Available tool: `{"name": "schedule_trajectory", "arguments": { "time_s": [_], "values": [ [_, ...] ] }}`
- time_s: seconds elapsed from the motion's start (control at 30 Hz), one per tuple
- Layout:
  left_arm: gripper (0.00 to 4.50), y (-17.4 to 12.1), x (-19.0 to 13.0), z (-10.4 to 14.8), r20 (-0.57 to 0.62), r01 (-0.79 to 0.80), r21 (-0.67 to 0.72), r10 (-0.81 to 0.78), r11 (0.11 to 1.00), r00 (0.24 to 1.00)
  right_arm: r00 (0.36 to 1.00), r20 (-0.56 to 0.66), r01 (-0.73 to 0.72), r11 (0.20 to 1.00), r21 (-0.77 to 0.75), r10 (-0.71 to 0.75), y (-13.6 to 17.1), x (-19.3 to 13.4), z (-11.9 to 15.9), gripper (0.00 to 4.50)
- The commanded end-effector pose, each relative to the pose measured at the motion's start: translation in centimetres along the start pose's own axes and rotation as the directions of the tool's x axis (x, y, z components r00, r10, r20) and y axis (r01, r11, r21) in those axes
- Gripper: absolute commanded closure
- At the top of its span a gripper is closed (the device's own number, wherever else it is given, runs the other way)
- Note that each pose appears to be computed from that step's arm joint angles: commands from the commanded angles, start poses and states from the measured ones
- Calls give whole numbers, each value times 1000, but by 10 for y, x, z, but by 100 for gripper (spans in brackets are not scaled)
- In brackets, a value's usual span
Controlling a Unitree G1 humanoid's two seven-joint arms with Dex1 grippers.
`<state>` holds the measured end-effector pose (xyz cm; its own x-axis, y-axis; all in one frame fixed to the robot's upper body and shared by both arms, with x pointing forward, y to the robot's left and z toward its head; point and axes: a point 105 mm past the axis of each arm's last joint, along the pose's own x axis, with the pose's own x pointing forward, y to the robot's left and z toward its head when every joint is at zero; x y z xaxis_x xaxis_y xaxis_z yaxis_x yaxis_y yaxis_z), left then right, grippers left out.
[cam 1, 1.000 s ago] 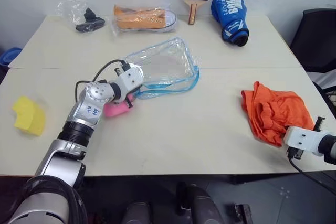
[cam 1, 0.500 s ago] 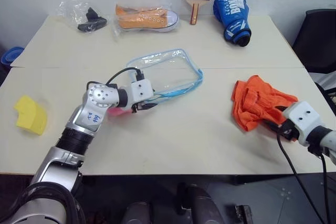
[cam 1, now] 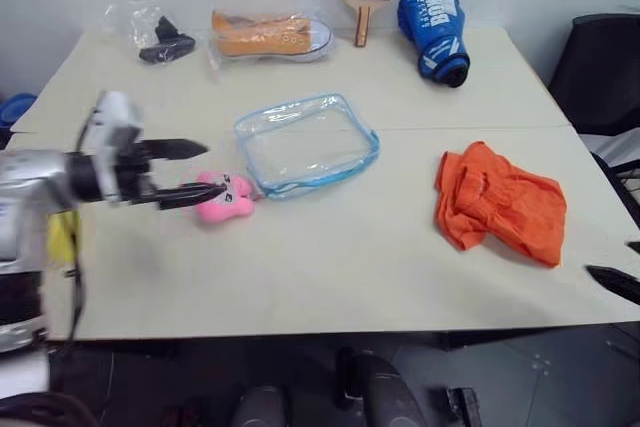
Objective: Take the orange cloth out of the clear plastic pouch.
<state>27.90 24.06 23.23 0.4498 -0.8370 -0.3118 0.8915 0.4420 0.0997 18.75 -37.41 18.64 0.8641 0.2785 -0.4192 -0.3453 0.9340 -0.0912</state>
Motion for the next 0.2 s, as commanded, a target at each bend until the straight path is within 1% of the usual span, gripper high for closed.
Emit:
{"name": "schedule_trajectory", "arguments": {
  "time_s": [0.03,0.1,0.2],
  "values": [
    [2,-16,-25,-6,-42,47,-27,-48,999,998,1000,0,-10,1000,-26,10,-7,-12,4,0],
    [2,-18,-32,-9,-47,34,-49,-36,998,998,1000,9,-9,1000,-27,9,-11,-9,5,0],
    [2,-16,-34,-14,-81,1,-11,-2,1000,997,1000,22,-13,999,-34,14,-14,1,9,0]
  ]
}}
